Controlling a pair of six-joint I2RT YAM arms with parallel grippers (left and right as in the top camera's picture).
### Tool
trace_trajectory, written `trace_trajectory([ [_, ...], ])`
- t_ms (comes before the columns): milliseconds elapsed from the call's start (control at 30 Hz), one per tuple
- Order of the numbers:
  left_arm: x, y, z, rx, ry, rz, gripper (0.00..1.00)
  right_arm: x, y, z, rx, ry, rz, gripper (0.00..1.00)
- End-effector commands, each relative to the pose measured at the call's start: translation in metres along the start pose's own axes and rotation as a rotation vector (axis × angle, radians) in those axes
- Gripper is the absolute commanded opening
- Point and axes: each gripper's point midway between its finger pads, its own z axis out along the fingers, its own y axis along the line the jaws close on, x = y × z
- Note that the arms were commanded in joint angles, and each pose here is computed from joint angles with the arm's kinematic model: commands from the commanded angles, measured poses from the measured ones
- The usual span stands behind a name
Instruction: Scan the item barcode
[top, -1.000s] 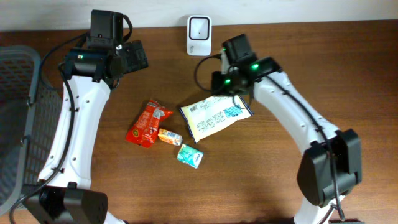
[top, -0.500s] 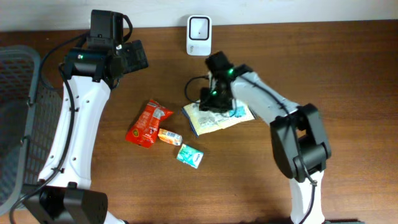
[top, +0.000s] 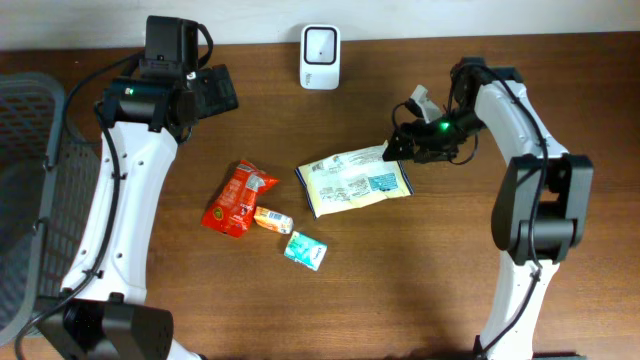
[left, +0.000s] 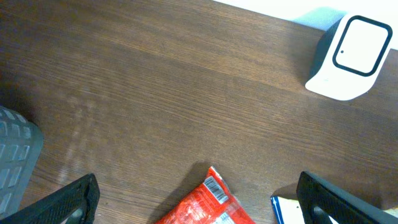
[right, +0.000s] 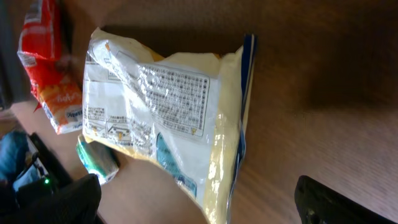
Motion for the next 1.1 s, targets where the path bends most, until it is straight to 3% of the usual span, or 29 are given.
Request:
trace_trajectory([
  [0, -0.003, 0.002, -0.001, -0.007, -0.008, 0.012, 0.99, 0.001, 0.003, 0.029, -0.101, 0.023, -0.026, 0.99],
  [267, -0.003, 0.002, -0.001, -0.007, -0.008, 0.012, 0.99, 0.012, 0.013, 0.106, -0.11, 0.141, -0.01, 1.0],
  [333, -0.003, 0.002, -0.001, -0.007, -0.008, 0.012, 0.99, 0.02, 0.0, 0.126, -0.052, 0.165, 0.024, 0.89],
  [367, -0.003, 0.002, -0.001, -0.007, -0.008, 0.012, 0.99, 0.026, -0.006, 0.136, -0.034, 0.174, 0.035, 0.6],
  [433, -0.003, 0.002, -0.001, -0.007, -0.008, 0.012, 0.99, 0.03, -0.008, 0.139, -0.035, 0.177, 0.038, 0.38],
  [500, -0.003, 0.002, -0.001, -0.007, -0.008, 0.012, 0.99, 0.029, -0.008, 0.138, -0.036, 0.175, 0.038, 0.22],
  [533, -0.003, 0.002, -0.001, -0.007, -0.008, 0.012, 0.99, 0.029, -0.008, 0.138, -0.036, 0.175, 0.038, 0.06],
  [633, -0.003, 0.002, -0.001, -0.007, -0.008, 0.012, 0.99, 0.028, -0.001, 0.132, -0.079, 0.171, 0.059, 0.04],
  [733, -0.003, 0.002, -0.001, -0.007, -0.008, 0.012, 0.99, 0.011, 0.019, 0.089, -0.188, 0.113, 0.058, 0.04],
  [900, -0.003, 0.002, -0.001, -0.007, -0.008, 0.012, 0.99, -0.016, 0.084, -0.042, -0.256, -0.139, -0.117, 0.04],
  [1067, -0.003, 0.002, -0.001, -0.007, -0.008, 0.012, 0.99, -0.013, 0.139, -0.134, -0.272, -0.363, -0.265, 0.04],
])
